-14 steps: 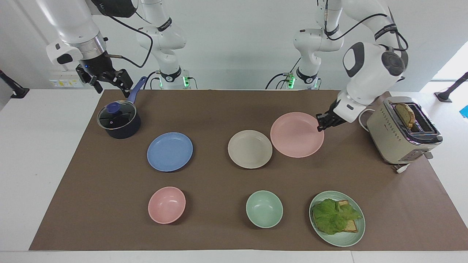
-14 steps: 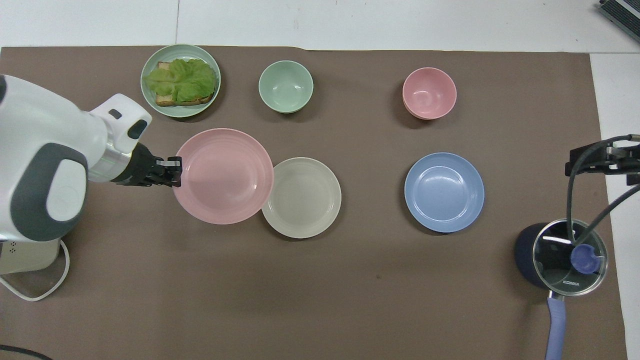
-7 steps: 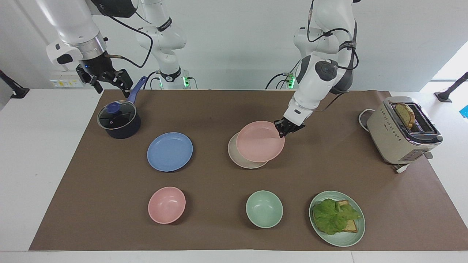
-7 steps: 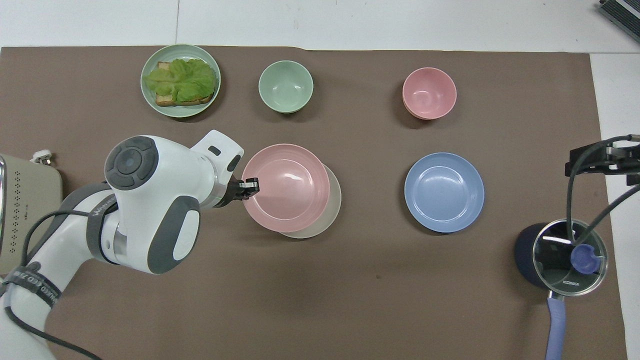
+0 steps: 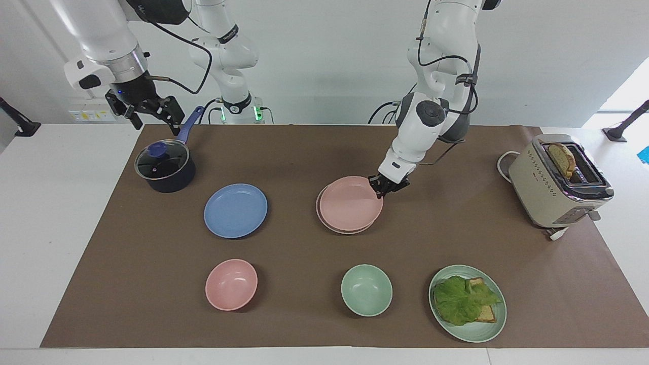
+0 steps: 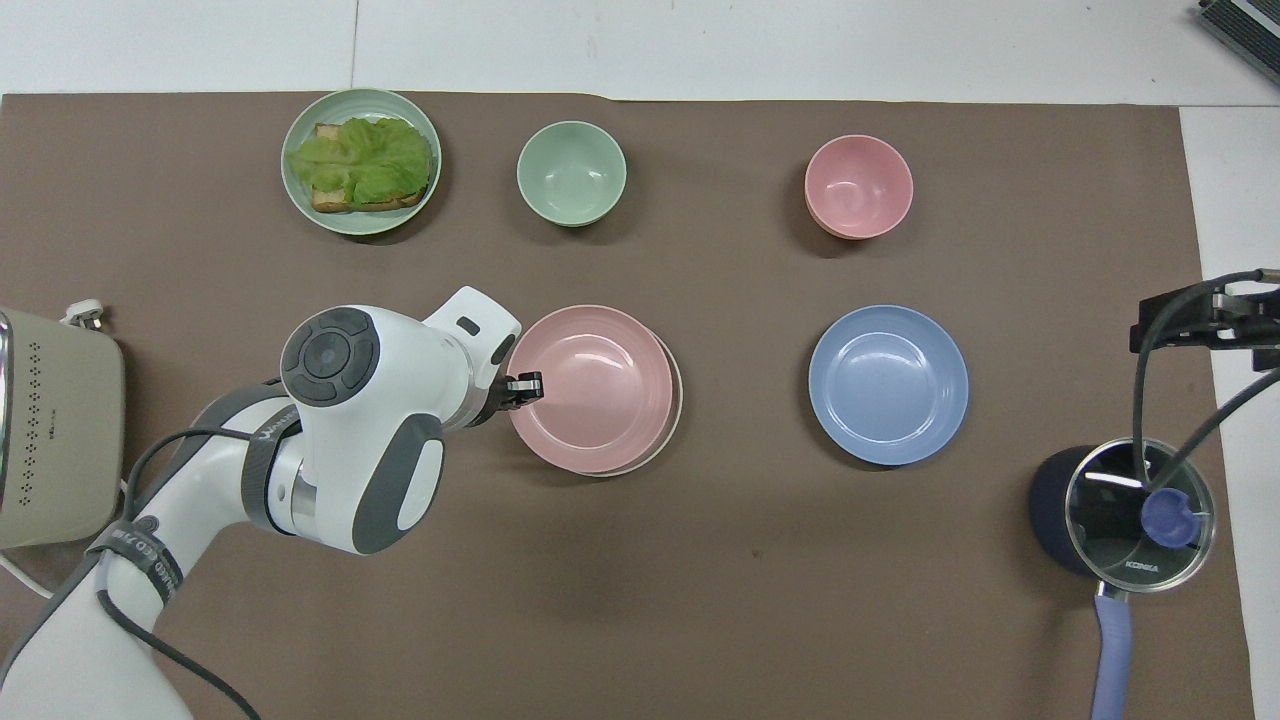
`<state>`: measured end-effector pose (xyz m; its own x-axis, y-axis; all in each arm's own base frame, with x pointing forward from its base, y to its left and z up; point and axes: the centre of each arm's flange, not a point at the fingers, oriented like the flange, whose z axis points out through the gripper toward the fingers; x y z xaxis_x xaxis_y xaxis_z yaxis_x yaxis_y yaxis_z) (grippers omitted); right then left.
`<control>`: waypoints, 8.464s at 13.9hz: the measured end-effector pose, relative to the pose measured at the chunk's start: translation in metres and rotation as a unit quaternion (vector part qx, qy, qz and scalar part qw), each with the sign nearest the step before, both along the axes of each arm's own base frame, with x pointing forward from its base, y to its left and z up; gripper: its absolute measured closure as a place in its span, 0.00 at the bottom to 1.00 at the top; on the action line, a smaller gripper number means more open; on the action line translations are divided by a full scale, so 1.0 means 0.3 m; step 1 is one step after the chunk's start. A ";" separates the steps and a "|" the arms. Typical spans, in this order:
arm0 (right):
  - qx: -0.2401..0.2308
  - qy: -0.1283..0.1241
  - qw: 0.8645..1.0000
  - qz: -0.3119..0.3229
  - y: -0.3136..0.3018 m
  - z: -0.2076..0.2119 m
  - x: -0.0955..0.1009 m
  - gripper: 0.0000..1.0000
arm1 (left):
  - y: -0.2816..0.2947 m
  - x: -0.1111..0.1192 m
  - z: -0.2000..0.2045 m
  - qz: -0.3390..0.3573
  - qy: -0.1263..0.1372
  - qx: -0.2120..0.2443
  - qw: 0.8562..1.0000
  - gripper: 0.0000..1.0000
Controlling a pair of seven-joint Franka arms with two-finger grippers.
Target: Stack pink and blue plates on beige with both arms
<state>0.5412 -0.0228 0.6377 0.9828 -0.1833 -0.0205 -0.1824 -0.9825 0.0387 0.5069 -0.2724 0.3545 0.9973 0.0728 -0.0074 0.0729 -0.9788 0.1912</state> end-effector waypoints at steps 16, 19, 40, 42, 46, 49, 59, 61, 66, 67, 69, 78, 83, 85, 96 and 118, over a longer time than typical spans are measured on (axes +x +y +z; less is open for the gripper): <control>0.000 -0.001 1.000 -0.002 -0.007 0.001 0.000 0.00 | 0.024 0.026 -0.048 -0.005 -0.006 0.003 1.000 0.44; 0.000 -0.001 1.000 -0.002 -0.007 0.001 0.000 0.00 | 0.127 0.095 0.028 -0.004 -0.008 0.032 0.999 0.04; 0.003 -0.022 1.000 0.011 -0.042 -0.169 0.038 0.00 | 0.839 0.143 0.760 -0.080 0.002 0.084 0.993 0.00; 0.004 -0.025 1.000 0.016 -0.028 -0.306 0.049 0.00 | 0.840 0.128 0.851 -0.080 0.001 0.084 0.993 0.00; 0.005 -0.030 0.999 0.035 -0.015 -0.550 0.058 0.00 | 0.846 0.094 0.946 -0.081 0.007 0.084 0.993 0.00; 0.006 -0.036 0.998 0.059 -0.014 -0.770 0.094 0.07 | 0.844 0.070 0.985 -0.081 -0.001 0.085 0.993 0.00; 0.011 -0.025 0.994 0.101 0.014 -0.989 0.117 0.28 | 0.842 0.057 0.997 -0.081 0.000 0.084 0.993 0.00; 0.017 -0.025 0.993 0.116 0.035 -1.053 0.103 0.30 | 0.842 0.057 0.997 -0.081 0.000 0.084 0.993 0.00; 0.057 -0.022 0.987 0.146 0.052 -1.110 0.091 0.65 | 0.835 0.058 0.998 -0.083 -0.002 0.084 0.993 0.00; 0.058 -0.022 0.987 0.146 0.051 -1.110 0.091 0.76 | 0.832 0.058 0.998 -0.084 -0.002 0.084 0.993 0.00; 0.062 -0.023 0.987 0.144 0.051 -1.104 0.090 0.96 | 0.828 0.059 0.999 -0.084 -0.003 0.083 0.993 0.00; 0.116 -0.073 0.980 0.144 0.216 -0.850 0.097 0.96 | 0.832 0.059 0.999 -0.083 -0.004 0.083 0.993 0.00; 0.151 -0.085 0.977 0.128 0.509 -0.811 0.090 0.96 | 0.834 0.059 0.999 -0.083 -0.003 0.083 0.993 0.00; 0.154 -0.084 0.977 0.121 0.620 -0.835 0.077 0.96 | 0.835 0.059 0.999 -0.083 -0.003 0.083 0.993 0.00; 0.165 -0.084 0.977 0.110 1.042 -1.012 0.009 0.96 | 0.835 0.059 0.999 -0.083 -0.003 0.083 0.993 0.00; 0.171 -0.093 0.980 0.037 0.741 -0.720 0.110 0.00 | 0.835 0.059 0.999 -0.083 -0.003 0.083 0.993 0.00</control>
